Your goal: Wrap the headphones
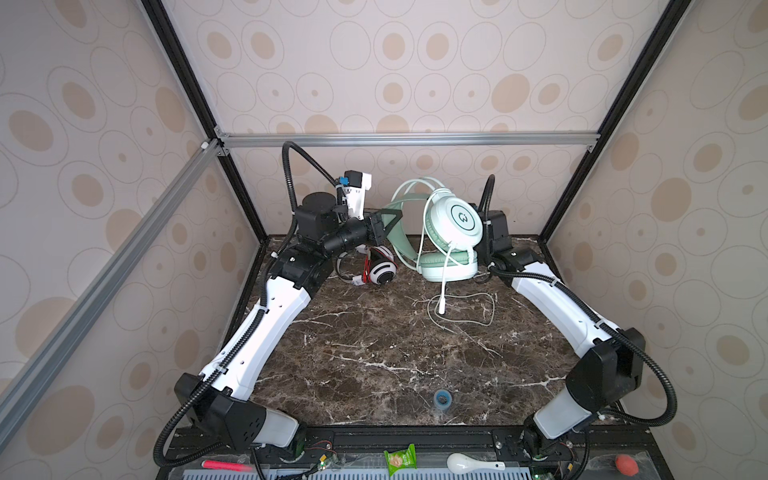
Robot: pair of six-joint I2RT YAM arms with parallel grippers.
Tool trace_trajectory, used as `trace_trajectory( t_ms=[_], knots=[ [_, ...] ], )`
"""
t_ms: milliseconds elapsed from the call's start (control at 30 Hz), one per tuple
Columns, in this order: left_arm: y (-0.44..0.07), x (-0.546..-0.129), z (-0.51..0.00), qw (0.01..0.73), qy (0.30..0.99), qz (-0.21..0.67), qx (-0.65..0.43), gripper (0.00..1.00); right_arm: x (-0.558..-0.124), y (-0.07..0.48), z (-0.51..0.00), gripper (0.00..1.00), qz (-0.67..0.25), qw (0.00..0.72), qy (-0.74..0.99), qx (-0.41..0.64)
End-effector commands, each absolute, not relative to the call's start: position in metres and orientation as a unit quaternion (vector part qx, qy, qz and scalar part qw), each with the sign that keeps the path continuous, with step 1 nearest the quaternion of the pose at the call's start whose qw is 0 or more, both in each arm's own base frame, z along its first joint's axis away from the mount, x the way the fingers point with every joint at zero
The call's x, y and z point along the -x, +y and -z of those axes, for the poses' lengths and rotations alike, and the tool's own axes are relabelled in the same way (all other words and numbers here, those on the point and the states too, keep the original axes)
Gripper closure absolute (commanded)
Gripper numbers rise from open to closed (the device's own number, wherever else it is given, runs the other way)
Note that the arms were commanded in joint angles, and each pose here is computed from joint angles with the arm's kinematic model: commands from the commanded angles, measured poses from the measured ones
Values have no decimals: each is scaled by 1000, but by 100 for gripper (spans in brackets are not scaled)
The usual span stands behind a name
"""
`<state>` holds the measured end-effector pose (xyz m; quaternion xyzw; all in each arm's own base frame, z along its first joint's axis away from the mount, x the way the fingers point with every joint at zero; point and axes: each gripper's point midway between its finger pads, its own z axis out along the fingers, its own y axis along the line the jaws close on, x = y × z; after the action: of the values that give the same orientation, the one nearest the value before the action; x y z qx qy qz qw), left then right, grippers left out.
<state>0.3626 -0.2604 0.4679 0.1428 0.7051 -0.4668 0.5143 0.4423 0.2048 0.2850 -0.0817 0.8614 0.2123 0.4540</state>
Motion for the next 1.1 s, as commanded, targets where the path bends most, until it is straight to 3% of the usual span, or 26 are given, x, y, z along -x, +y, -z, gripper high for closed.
trace_trajectory(
  t_ms=[0,400,733,867,1067],
  knots=[
    [-255,-338,-559,583,603,520,-163,100,-435,220,-307,94,-282,499,813,103],
    [-252,-332,-594,600,580,526,-168,100,-434,260,-292,88,-382,489,767,164],
    [-251,-334,-604,609,570,528,-160,100,-438,274,-241,68,-411,442,781,162],
    [-248,-339,-605,615,571,522,-150,100,-434,271,-221,69,-402,427,795,155],
    [-237,-356,-608,636,578,499,-112,100,-419,262,-197,78,-393,404,813,145]
  ],
)
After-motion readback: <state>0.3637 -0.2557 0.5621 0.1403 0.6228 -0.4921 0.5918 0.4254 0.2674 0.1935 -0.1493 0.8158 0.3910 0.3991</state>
